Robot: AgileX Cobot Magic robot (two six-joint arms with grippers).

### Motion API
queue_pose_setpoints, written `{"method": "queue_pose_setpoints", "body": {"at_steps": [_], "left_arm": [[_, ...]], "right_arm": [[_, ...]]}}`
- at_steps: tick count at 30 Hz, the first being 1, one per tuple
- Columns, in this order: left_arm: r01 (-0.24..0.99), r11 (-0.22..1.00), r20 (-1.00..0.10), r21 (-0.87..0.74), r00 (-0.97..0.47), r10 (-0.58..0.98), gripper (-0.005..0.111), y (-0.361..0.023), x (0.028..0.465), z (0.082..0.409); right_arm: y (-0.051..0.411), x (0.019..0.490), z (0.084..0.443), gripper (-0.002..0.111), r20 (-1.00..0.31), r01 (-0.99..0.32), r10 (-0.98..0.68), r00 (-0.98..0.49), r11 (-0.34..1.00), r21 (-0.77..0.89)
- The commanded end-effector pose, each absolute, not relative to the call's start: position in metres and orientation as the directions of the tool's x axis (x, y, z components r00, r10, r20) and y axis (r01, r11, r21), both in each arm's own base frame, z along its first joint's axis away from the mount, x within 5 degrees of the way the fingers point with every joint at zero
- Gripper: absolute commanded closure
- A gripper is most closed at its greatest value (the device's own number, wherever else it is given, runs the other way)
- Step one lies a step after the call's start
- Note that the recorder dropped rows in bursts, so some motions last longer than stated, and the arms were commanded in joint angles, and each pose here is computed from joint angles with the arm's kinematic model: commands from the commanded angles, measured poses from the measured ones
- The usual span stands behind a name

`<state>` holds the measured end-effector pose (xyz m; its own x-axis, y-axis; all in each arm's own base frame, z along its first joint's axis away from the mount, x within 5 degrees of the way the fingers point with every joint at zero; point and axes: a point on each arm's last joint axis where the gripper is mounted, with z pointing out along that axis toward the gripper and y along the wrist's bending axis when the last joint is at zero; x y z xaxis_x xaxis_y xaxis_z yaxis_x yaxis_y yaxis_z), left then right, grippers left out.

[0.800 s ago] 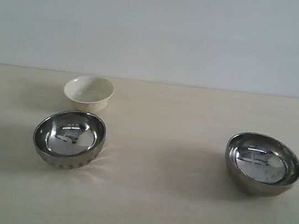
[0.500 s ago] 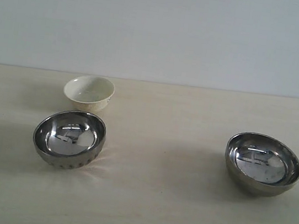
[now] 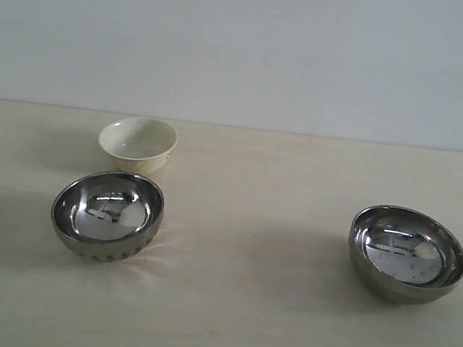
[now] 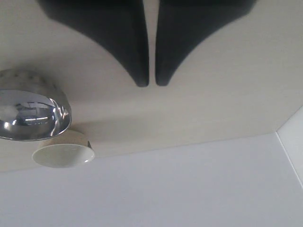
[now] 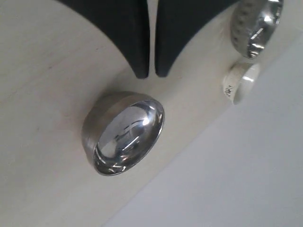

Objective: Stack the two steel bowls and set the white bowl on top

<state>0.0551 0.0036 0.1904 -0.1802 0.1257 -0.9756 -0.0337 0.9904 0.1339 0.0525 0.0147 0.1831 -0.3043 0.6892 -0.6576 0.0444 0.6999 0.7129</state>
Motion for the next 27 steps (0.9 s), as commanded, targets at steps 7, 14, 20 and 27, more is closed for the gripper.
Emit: {"method": "queue_pose_setpoints", "body": {"at_steps": [7,14,20,27], "left_arm": [[-0.038,0.992,-0.979,0.118,-0.173,0.109,0.103,0.004,0.055,0.190],[-0.038,0.992,-0.979,0.118,-0.173,0.109,0.103,0.004,0.055,0.190],[-0.038,0.992,-0.979,0.118,-0.173,0.109,0.103,0.004,0.055,0.190],[-0.038,0.992,-0.979,0.118,-0.173,0.109,0.103,0.004,0.055,0.190]], "right_arm": [[0.014,0.054,0.189,0.108,-0.611,0.023,0.751,-0.251,0.636,0.772],[0.011,0.055,0.197,0.108,-0.625,-0.020,0.762,-0.170,0.631,0.775],[0.007,0.056,0.209,0.108,-0.691,-0.086,0.720,-0.058,0.686,0.722],[0.008,0.069,0.266,0.108,-0.808,-0.097,0.587,-0.043,0.803,0.588]]}}
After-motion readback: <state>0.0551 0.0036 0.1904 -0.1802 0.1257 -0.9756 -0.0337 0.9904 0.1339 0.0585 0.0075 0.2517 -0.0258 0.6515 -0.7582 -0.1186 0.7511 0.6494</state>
